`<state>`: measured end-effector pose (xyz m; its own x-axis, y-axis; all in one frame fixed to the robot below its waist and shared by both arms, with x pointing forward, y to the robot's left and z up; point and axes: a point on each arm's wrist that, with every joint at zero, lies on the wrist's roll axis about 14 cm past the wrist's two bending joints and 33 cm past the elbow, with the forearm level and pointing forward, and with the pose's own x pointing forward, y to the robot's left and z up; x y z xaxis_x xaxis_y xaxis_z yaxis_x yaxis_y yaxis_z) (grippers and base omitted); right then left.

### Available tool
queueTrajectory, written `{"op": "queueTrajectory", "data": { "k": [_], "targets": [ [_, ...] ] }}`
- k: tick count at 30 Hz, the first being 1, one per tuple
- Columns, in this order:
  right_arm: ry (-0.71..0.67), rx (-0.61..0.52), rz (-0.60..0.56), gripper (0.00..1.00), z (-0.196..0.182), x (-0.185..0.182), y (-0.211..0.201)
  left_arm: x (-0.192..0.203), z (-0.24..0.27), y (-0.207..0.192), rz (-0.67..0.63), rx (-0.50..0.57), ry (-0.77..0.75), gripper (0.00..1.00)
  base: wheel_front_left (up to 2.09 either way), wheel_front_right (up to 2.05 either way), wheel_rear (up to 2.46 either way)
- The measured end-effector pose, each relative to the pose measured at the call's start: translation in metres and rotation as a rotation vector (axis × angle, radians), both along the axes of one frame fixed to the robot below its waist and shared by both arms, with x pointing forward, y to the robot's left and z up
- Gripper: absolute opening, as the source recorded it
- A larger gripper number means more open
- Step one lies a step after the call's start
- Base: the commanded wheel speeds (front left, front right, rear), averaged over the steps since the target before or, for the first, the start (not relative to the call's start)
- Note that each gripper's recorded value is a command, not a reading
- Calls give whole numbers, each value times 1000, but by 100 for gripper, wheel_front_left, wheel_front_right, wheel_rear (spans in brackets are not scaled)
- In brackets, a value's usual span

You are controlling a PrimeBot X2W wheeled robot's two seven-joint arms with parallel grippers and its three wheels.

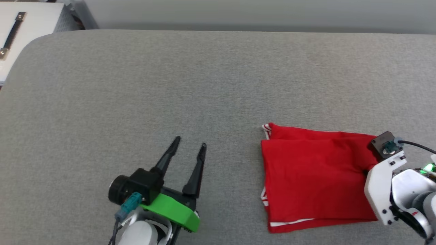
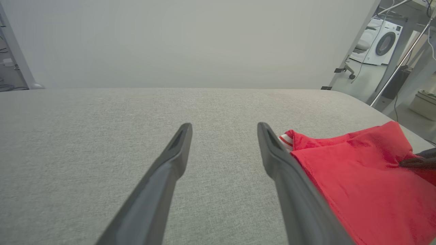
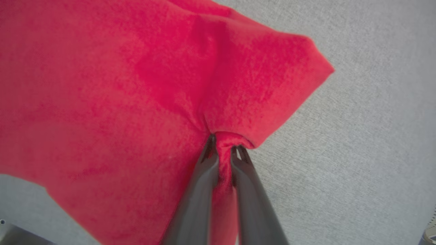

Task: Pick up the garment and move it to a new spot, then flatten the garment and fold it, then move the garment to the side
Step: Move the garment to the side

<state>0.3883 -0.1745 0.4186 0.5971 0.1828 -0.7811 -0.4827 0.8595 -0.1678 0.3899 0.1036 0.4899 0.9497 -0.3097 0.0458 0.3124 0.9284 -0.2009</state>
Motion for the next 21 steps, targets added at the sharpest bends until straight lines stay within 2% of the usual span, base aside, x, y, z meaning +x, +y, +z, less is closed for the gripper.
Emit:
{"op": "queueTrajectory", "data": {
  "k": [4, 12, 19, 21],
  "targets": [
    [-37, -131, -12, 0, 13, -1, -49, 6, 0, -35, -109, -7, -7, 100, 0, 0, 0],
    [-75, -344, -111, 0, 31, -3, -154, 32, 6, -85, -268, -22, -57, 100, 0, 0, 0],
    [-104, -464, -244, 0, 31, 8, -238, 52, 5, -128, -436, 11, -144, 100, 0, 0, 0],
    [-106, -498, -278, 0, 28, 9, -258, 55, 10, -140, -470, -19, -170, 100, 0, 0, 0]
  ]
}}
